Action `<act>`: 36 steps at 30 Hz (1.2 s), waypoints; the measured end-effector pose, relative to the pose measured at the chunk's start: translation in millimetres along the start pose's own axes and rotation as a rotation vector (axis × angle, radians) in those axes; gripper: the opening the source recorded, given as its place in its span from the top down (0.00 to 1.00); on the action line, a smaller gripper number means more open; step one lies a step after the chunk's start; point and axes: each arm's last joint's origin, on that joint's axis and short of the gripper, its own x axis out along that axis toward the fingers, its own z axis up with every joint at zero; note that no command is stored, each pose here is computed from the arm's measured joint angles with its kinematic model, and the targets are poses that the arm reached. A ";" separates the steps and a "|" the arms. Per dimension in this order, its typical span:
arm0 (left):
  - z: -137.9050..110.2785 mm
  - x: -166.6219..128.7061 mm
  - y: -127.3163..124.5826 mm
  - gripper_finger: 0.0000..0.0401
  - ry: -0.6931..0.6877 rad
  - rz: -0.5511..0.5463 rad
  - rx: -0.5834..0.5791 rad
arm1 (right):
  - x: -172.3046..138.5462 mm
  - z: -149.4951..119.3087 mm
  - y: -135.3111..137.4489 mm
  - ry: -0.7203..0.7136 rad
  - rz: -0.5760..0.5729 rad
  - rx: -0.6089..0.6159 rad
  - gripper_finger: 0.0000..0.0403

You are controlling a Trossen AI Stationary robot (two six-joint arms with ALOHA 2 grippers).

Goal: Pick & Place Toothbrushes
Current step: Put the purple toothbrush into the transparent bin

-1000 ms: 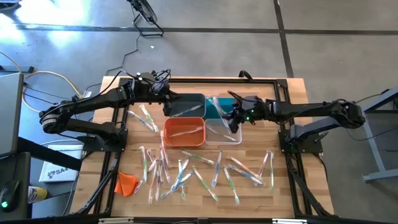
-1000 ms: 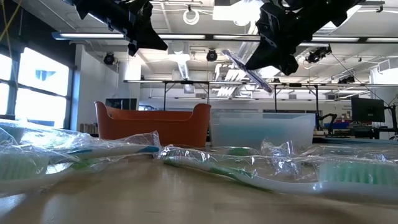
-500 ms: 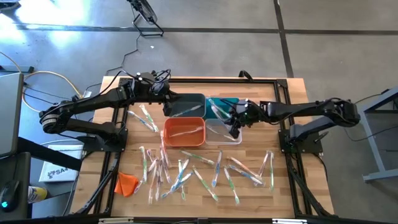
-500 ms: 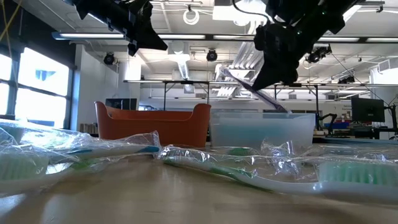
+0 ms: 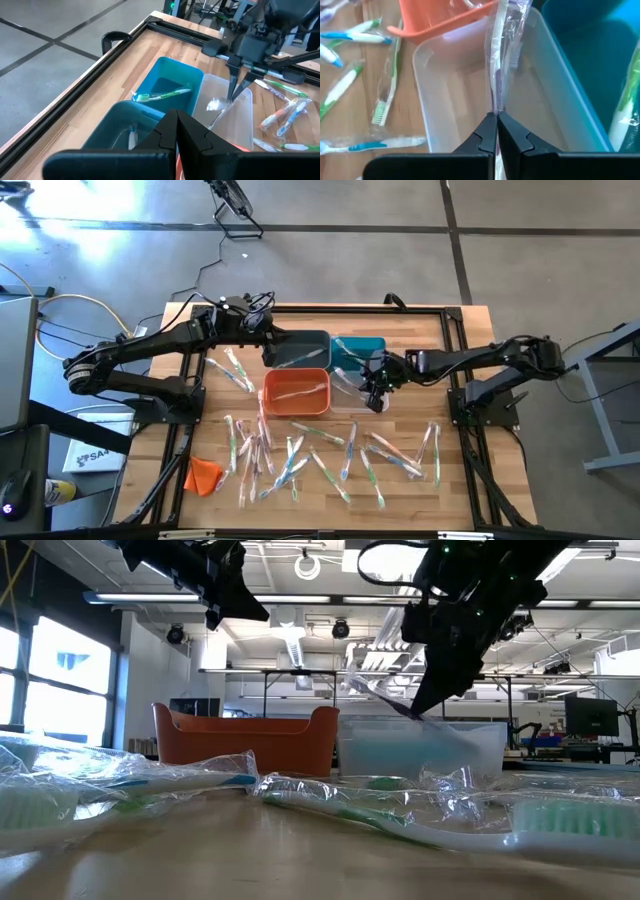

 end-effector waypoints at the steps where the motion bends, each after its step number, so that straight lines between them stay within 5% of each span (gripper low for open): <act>1: 0.0 0.0 0.0 1.00 0.000 0.000 0.002 | 1.4 -0.4 -0.4 0.006 0.001 0.001 0.99; 14: -0.4 0.0 0.5 1.00 0.003 0.017 0.018 | 19.9 -9.7 -3.5 0.108 -0.003 0.002 0.99; 36: -3.0 0.0 0.9 1.00 0.029 0.021 0.041 | 20.1 -6.3 -2.6 0.073 0.007 -0.021 0.99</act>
